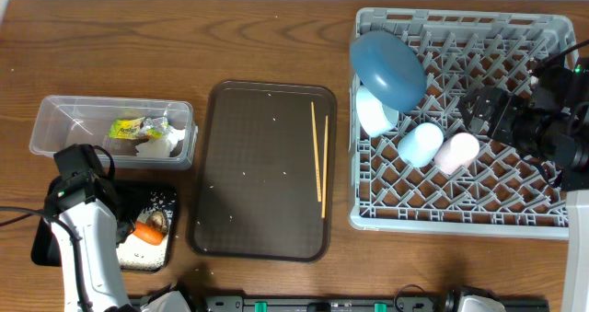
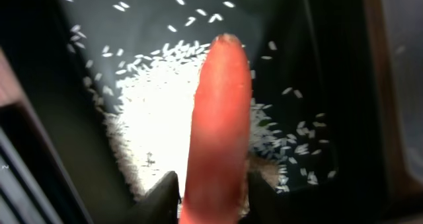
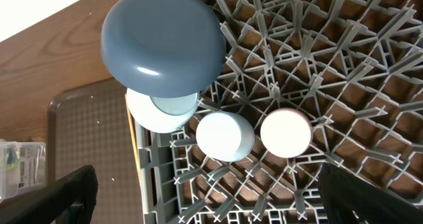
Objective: Sort waste into correct bins and load items into the dishwasher rack
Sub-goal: 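Place the carrot onto the black tray with the food scraps, then reach the left gripper to the chopsticks on the brown tray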
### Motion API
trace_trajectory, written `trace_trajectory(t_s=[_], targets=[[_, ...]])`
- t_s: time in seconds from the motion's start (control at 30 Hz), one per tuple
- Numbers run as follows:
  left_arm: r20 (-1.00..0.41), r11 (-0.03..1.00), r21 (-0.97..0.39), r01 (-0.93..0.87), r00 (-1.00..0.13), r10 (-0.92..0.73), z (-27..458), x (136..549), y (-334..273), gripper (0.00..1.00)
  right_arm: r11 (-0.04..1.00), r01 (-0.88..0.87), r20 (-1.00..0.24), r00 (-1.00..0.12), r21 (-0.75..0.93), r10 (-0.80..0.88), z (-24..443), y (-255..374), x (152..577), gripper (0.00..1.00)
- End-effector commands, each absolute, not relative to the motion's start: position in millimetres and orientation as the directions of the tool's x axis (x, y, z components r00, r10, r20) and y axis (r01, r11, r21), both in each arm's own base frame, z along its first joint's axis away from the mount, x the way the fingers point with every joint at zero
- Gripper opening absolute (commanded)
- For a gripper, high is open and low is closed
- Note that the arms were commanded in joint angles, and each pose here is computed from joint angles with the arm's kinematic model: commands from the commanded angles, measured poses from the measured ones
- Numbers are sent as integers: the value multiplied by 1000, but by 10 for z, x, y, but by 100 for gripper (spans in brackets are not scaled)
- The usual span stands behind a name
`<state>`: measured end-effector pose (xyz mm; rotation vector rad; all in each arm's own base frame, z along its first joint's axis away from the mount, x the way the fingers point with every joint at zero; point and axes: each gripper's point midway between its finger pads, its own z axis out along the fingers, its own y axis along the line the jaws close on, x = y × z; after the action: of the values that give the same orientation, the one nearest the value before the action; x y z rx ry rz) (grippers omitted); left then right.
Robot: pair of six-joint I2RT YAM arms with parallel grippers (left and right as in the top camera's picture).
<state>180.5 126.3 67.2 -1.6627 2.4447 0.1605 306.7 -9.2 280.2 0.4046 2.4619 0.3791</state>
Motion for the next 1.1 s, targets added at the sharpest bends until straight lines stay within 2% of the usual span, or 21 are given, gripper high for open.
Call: trace_trajectory(t_s=[0.0,0.07,0.2,0.33,0.43,0.57,0.67,0.77,1.07], targets=[[-190,407,-107,-907,-383,-904,792,1984,1191,55,911,193,-531,-761,364,373,2846,-97,3077,99],[-172,422,-159,-893,-396,-902,853,2069,1130,63,911,193,-530,-761,364,373,2846,-96,3076,99],[-159,476,-240,-846,-449,-879,1008,2210,1013,64,911,193,-530,-762,364,373,2845,-96,3075,99],[-186,607,-337,-720,-581,-793,1239,2425,732,64,911,192,-533,-759,365,373,2851,-98,3082,99],[-272,773,-411,-483,-745,-610,1420,2671,310,64,912,190,-538,-756,365,373,2859,-100,3093,99],[-392,914,-387,-121,-876,-282,1478,2872,-367,64,912,189,-539,-755,365,372,2862,-101,3097,99],[-469,929,-338,151,-883,-27,1443,2978,-926,64,912,189,-539,-755,365,372,2862,-101,3097,99],[-507,931,-254,263,-856,104,1288,3113,-1295,61,912,190,-538,-756,365,373,2859,-100,3093,99],[-528,874,-265,407,-820,222,661,3365,-2225,53,911,192,-532,-760,365,373,2849,-97,3080,99]])
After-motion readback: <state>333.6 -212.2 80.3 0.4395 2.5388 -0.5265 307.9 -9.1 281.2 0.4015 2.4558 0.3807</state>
